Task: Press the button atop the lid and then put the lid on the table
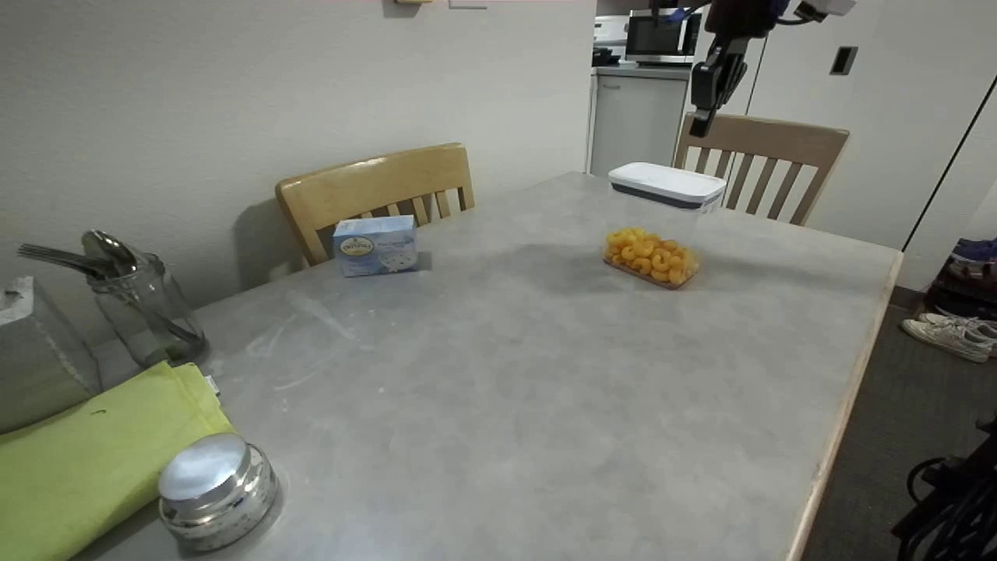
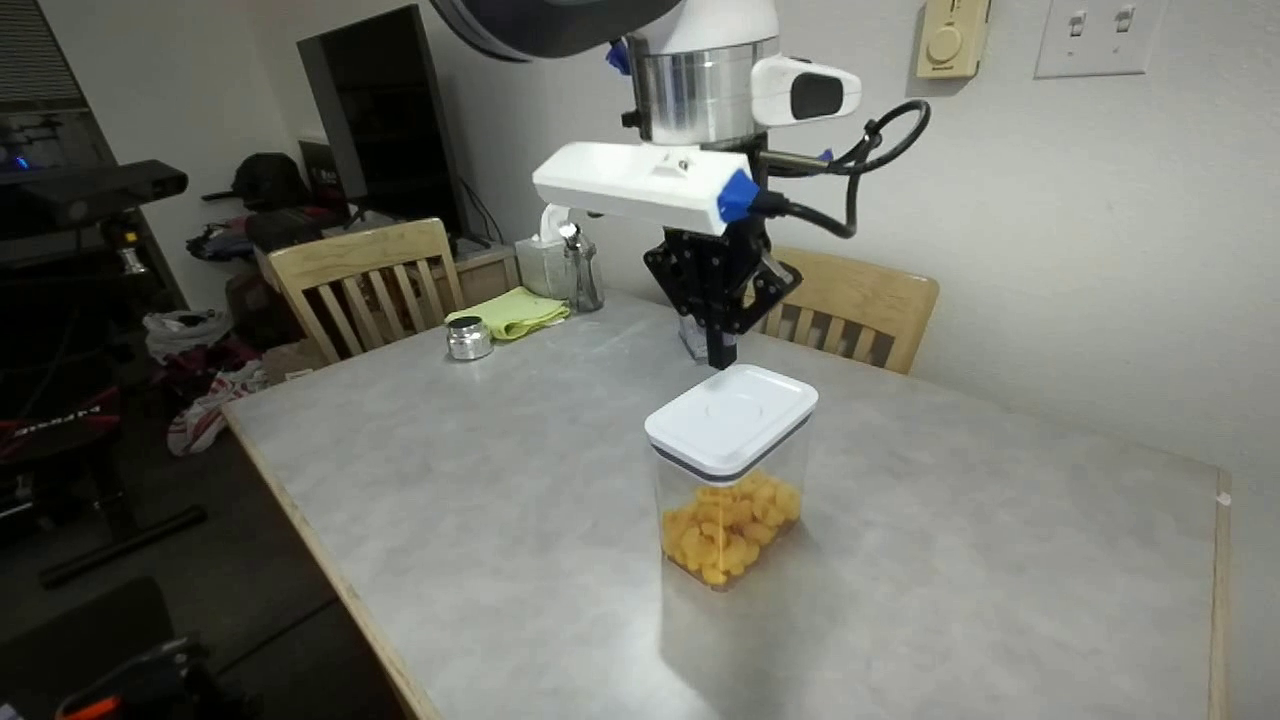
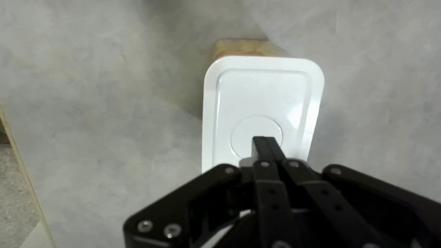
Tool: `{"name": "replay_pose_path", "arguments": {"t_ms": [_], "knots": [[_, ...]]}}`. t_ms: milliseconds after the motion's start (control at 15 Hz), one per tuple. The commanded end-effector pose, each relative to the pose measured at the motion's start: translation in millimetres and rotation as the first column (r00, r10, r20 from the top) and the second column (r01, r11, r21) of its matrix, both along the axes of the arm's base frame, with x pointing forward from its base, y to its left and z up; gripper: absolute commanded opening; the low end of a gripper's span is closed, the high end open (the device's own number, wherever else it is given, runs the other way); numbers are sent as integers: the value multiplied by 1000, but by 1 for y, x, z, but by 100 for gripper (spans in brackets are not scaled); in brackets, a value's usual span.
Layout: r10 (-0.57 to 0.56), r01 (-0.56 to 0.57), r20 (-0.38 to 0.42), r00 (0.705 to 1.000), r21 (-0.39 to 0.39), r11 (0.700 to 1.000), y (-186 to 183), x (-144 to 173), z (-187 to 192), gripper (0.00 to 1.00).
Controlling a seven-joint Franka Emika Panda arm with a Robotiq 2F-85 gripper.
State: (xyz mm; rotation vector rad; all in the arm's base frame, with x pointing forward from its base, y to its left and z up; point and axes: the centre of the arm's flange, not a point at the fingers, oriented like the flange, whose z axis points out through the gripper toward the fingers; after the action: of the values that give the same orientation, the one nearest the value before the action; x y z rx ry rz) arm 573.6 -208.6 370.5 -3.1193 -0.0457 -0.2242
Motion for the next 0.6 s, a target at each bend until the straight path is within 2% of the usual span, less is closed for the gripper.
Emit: {"name": "replay_pose_path", "arguments": {"t_ms": [0, 267, 533], "knots": [[-12, 10, 54, 998, 27, 1000, -5, 11, -25, 0], [-33, 28, 104, 994, 56, 998, 0, 20, -36, 0], [-55, 48, 91, 994, 79, 996, -1, 20, -53, 0]]}}
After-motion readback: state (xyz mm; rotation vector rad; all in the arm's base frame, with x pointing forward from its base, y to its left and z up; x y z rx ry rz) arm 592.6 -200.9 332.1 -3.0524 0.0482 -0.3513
